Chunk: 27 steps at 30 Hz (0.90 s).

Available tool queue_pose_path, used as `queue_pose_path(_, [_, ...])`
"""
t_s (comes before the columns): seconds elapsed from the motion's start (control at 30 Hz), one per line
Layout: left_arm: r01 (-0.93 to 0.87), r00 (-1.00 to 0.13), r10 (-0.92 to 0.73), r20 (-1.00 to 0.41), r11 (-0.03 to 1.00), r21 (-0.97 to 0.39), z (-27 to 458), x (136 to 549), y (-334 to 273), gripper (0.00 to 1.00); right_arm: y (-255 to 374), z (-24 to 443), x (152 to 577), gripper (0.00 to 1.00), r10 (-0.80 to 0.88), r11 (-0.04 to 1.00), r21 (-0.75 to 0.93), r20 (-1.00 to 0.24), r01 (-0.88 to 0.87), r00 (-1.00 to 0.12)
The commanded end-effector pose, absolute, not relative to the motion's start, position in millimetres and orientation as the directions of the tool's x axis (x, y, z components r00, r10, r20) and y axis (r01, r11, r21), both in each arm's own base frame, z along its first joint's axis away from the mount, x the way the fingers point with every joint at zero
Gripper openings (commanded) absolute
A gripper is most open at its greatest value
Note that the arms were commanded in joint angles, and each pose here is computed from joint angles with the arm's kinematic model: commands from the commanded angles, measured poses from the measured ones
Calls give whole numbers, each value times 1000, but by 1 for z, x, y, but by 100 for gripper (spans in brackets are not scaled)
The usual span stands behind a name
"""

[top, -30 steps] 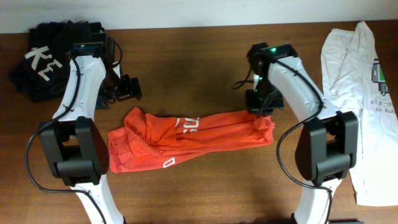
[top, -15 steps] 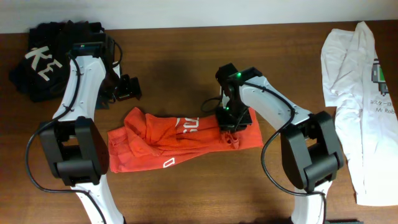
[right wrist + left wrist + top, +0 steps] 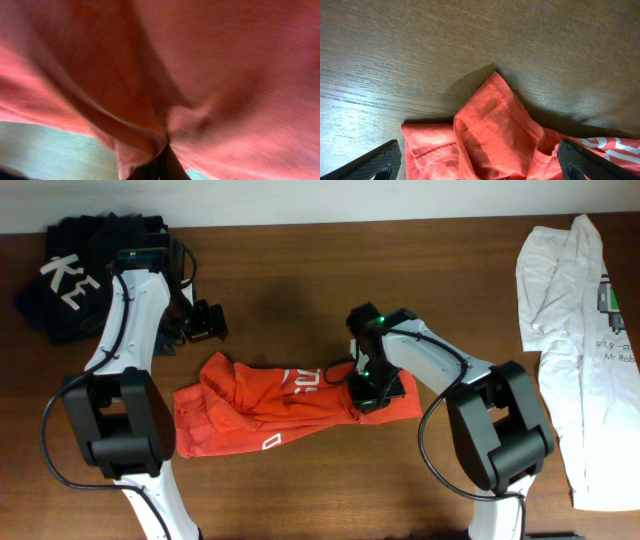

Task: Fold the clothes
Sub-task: 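Grasp the strip's right end with the right gripper and fold it left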

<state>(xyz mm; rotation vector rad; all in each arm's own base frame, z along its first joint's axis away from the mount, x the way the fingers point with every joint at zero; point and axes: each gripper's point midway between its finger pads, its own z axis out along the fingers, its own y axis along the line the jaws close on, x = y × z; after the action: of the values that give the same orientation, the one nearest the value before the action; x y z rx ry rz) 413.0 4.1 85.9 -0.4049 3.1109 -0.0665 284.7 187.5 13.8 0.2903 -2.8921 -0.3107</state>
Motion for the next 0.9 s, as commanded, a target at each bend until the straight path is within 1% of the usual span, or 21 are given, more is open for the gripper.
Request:
queue_pose_path(0.0, [-262, -965, -262, 1, 964, -46, 86, 414, 5, 99, 208, 29, 281, 4, -238, 943, 280, 183, -182, -954])
queue_pose_path(0.07, [-262, -965, -262, 1, 964, -46, 86, 414, 5, 99, 193, 53, 300, 4, -210, 962, 213, 163, -173, -964])
queue_pose_path(0.1, [-262, -965, -262, 1, 964, -46, 86, 414, 5, 99, 186, 66, 312, 6, -193, 968, 188, 137, -165, -972])
queue_pose_path(0.13, [-262, -965, -262, 1, 964, -47, 86, 414, 5, 99, 182, 82, 330, 13, -174, 970, 188, 89, -155, -981])
queue_pose_path(0.17, [-262, -965, -262, 1, 964, -46, 86, 414, 5, 99, 181, 85, 340, 20, -163, 969, 196, 57, -149, -985])
queue_pose_path(0.23, [-262, -965, -262, 2, 964, -46, 86, 414, 5, 99, 183, 75, 342, 22, -166, 968, 198, 49, -153, -985])
queue_pose_path(0.33, [-262, -965, -262, 2, 964, -46, 86, 414, 5, 99, 199, 41, 336, 21, -194, 960, 217, 70, -175, -978])
queue_pose_path(0.43, [-262, -965, -262, 5, 964, -46, 86, 413, 5, 99, 225, 26, 346, 23, -221, 944, 245, -19, -219, -975])
queue_pose_path(0.5, [-262, -965, -262, 9, 964, -45, 86, 412, 5, 99, 236, 25, 354, 23, -233, 935, 258, -67, -242, -970])
queue_pose_path(0.57, [-262, -965, -262, 8, 964, -45, 86, 412, 5, 99, 247, 28, 357, 22, -237, 920, 299, -87, -253, -968])
queue_pose_path(0.6, [-262, -965, -262, 8, 964, -45, 86, 412, 5, 99, 249, 33, 358, 21, -238, 916, 311, -90, -254, -967])
queue_pose_path(0.63, [-262, -965, -262, 9, 964, -44, 86, 412, 5, 99, 245, 48, 361, 20, -238, 920, 301, -86, -253, -968])
queue_pose_path(0.67, [-262, -965, -262, 10, 964, -44, 86, 412, 5, 99, 233, 77, 367, 22, -233, 928, 278, -88, -248, -969])
queue_pose_path(0.7, [-262, -965, -262, 13, 964, -43, 86, 411, 5, 99, 205, 102, 372, 28, -196, 957, 205, -69, -206, -978])
queue_pose_path(0.73, [-262, -965, -262, 13, 964, -43, 86, 411, 5, 99, 177, 115, 370, 29, -167, 978, 126, -28, -169, -986])
queue_pose_path(0.77, [-262, -965, -262, 13, 964, -43, 86, 411, 5, 99, 161, 116, 361, 22, -181, 978, 108, 26, -177, -983])
queue_pose_path(0.8, [-262, -965, -262, 12, 964, -44, 86, 411, 5, 99, 152, 106, 352, 14, -171, 982, 98, 76, -163, -982])
queue_pose_path(0.83, [-262, -965, -262, 13, 964, -44, 86, 411, 5, 99, 149, 83, 339, 6, -171, 983, 89, 133, -160, -976])
queue_pose_path(0.87, [-262, -965, -262, 14, 964, -44, 86, 411, 5, 99, 157, 63, 332, 4, -182, 979, 121, 143, -165, -973])
